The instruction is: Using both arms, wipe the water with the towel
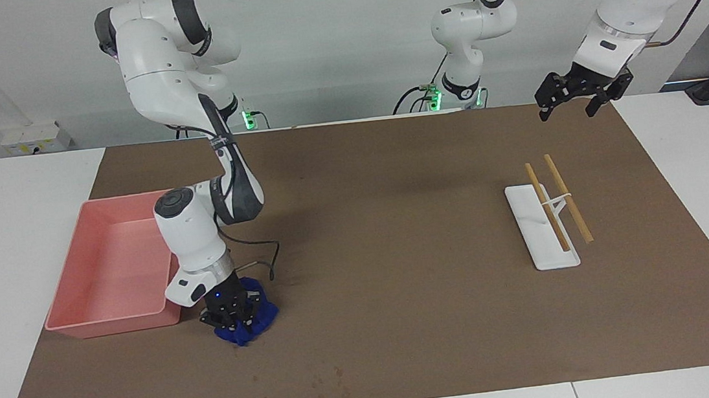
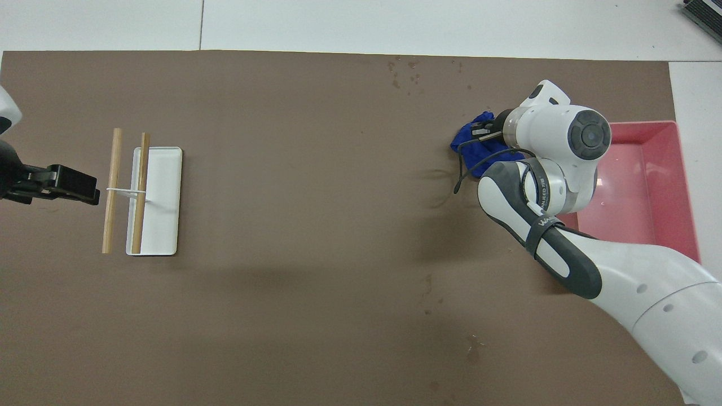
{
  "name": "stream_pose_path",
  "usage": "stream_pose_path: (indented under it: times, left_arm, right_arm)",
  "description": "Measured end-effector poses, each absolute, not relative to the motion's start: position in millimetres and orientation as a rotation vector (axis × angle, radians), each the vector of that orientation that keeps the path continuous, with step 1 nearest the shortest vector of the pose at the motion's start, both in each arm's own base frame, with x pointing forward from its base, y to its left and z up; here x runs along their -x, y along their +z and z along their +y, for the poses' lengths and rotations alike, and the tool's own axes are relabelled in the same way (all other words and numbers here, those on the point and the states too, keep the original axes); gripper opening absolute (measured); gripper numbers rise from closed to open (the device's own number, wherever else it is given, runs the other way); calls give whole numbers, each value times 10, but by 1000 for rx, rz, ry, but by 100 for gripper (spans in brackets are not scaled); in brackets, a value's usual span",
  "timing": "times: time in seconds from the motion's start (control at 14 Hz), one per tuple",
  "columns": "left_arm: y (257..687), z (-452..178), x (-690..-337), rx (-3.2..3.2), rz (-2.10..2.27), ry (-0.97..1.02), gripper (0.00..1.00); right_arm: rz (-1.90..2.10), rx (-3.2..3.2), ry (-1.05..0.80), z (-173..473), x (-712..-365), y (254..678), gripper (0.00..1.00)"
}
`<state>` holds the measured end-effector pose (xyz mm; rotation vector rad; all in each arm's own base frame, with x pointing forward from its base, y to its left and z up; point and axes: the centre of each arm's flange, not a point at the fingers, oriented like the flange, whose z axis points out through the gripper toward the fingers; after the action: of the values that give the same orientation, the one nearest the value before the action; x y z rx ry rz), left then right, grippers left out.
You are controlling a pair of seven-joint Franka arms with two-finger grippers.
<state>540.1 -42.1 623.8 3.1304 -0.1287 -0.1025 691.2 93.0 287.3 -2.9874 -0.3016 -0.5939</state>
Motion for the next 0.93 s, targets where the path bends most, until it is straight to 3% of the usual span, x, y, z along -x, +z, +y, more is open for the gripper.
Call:
stream_pose_path:
  times: [0.14, 0.36, 0.93]
  left_arm:
    - [6238, -421, -5401, -3130, -129, -102, 100]
    - [6238, -421, -5401, -3130, -129, -102, 100]
    - [6238, -421, -5401, -3130, -129, -102, 100]
  right_arm:
    - [-311, 3000, -514, 955, -6775, 2902, 14]
    - [-343, 3040, -177, 987, -6467, 2979, 14]
    - [-344, 3062, -54, 898, -5919, 2982, 14]
